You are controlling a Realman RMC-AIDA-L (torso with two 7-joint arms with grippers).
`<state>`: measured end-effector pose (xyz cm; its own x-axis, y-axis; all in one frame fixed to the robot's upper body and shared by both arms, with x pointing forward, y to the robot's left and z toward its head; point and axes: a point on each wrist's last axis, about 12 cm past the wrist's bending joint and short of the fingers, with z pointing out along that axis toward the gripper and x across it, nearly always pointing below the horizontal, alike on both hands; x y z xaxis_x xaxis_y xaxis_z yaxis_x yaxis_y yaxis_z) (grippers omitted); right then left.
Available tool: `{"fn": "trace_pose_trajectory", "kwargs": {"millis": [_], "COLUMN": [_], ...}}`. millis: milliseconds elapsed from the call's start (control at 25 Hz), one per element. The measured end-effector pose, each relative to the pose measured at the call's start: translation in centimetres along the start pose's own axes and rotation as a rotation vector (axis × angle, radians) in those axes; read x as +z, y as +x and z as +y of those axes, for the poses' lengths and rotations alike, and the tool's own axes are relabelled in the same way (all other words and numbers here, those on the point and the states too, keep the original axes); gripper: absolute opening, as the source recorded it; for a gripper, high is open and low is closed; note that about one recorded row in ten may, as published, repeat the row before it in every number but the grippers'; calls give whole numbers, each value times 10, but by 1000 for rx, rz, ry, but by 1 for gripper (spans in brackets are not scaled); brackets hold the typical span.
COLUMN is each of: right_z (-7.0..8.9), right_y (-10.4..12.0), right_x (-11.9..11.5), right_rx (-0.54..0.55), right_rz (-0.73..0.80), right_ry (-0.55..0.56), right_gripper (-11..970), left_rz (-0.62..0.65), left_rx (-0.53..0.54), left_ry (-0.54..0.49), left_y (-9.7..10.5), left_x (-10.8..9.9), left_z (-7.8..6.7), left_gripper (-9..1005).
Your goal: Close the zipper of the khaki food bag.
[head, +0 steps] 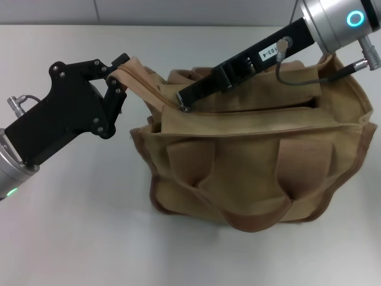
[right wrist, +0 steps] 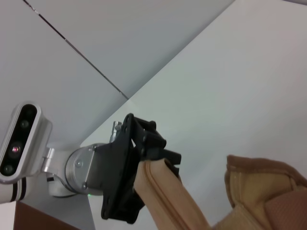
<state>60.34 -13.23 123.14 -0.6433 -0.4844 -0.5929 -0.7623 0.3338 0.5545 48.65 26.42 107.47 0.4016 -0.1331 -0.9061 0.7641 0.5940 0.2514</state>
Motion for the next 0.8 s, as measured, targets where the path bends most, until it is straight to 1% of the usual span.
{"fn": "trace_pose_trajectory", "kwargs": {"millis": [200,360,400,440,480,640,680,720,760,800], "right_z": [-1,-2,-5,-5,-10,-16,-17,-17,-17,-17], "right_y": [3,5,5,5,7,7,6,6,5,6], "right_x": [-2,-6,-12,-12,-20,-28,-30,-30,-31,-34], "right_rx": [-5,0,13,13,46,64,15,15,-25,-124], "right_rz": [-5,-18,-42,-42,-67,-81,-82,-82,-85,-100], "right_ry": [0,-3,-1,-1,-4,-6,3,3,10,17], "right_gripper": [-3,22,28,35,41,66,72,79,85,91], "left_rz": [-2,-2,-1,-1,-1,-1,-1,-1,-1,-1], "left_rx": [-1,-1,-1,-1,-1,0,0,0,0,-1], "left_ry": [1,1,1,1,1,0,-1,-2,-2,-3], "left_y": [0,0,0,0,0,0,0,0,0,0], "left_x": [1,1,2,2,2,2,2,2,2,2], "left_z": [0,0,0,0,0,1,1,1,1,1], "left_gripper": [125,125,126,126,126,127,127,127,128,128]}}
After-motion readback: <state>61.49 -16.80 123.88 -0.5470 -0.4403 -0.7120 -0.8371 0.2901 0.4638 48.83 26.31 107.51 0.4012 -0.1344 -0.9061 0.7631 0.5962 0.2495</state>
